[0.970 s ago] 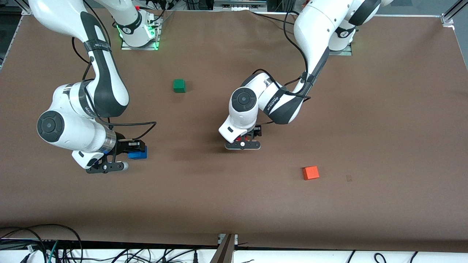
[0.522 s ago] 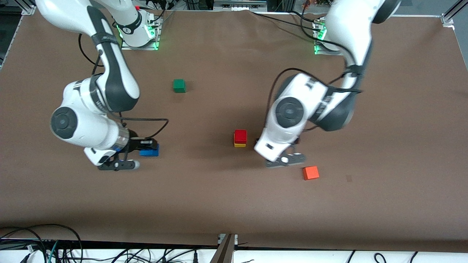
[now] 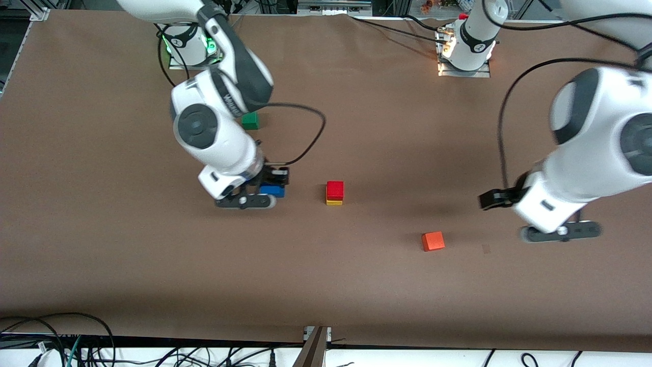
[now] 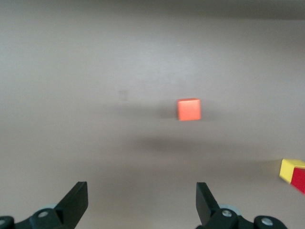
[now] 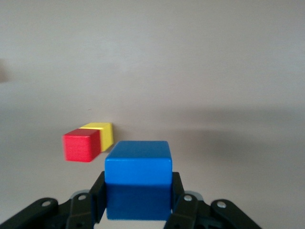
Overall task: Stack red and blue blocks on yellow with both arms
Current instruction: 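Withdraw the left gripper while the right gripper carries blue toward the stack, then lower the blue block onto the red block with the right gripper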
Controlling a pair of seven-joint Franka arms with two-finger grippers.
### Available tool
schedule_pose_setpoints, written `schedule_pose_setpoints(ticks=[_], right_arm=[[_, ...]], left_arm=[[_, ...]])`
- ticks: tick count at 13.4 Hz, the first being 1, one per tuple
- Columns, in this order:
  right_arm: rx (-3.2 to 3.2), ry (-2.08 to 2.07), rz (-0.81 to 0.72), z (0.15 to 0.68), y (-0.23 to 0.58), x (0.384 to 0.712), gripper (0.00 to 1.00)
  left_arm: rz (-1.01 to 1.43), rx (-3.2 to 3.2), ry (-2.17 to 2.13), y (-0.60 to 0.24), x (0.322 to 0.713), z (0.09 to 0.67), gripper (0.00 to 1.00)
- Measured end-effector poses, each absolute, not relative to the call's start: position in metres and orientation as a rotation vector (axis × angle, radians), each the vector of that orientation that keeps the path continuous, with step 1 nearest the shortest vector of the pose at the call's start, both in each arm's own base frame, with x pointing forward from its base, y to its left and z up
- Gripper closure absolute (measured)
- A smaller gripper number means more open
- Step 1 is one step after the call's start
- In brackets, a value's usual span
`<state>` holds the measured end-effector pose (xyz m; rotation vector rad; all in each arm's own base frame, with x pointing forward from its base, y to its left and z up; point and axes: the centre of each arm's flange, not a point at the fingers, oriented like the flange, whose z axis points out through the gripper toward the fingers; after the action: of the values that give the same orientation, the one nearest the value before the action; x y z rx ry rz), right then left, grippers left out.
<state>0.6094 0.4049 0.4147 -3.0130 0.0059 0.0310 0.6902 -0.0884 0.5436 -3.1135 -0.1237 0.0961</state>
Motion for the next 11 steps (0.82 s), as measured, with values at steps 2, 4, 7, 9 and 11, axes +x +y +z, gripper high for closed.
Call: schedule_pose_setpoints(ticks=[2,4,7,9,11], right_arm=[[-3.030,-0.010,-0.003,0.404,0.449,0.597,0.45],[-3.052,-0.048,-0.042,0.378,0.485,0.587,0.45],[-3.065,-0.087,-0.107,0.340,0.522,0.575,0.45],[-3.060,-0.080,-0.124,0.331,0.531,0.572,0.45],[-3.055,-0.072,-0.133,0.335,0.532,0.573,0.45]], left_arm=[[0.097,-3.131,-0.066,-0.037,0.679,0.566,0.00],[0.123,-3.133,-0.064,-0.005,0.659,0.577,0.00],[0.186,-3.123,-0.093,0.001,0.626,0.580,0.00],[0.223,-3.127,-0.102,-0.002,0.616,0.573,0.00],[0.247,-3.126,-0.122,0.005,0.616,0.563,0.00]])
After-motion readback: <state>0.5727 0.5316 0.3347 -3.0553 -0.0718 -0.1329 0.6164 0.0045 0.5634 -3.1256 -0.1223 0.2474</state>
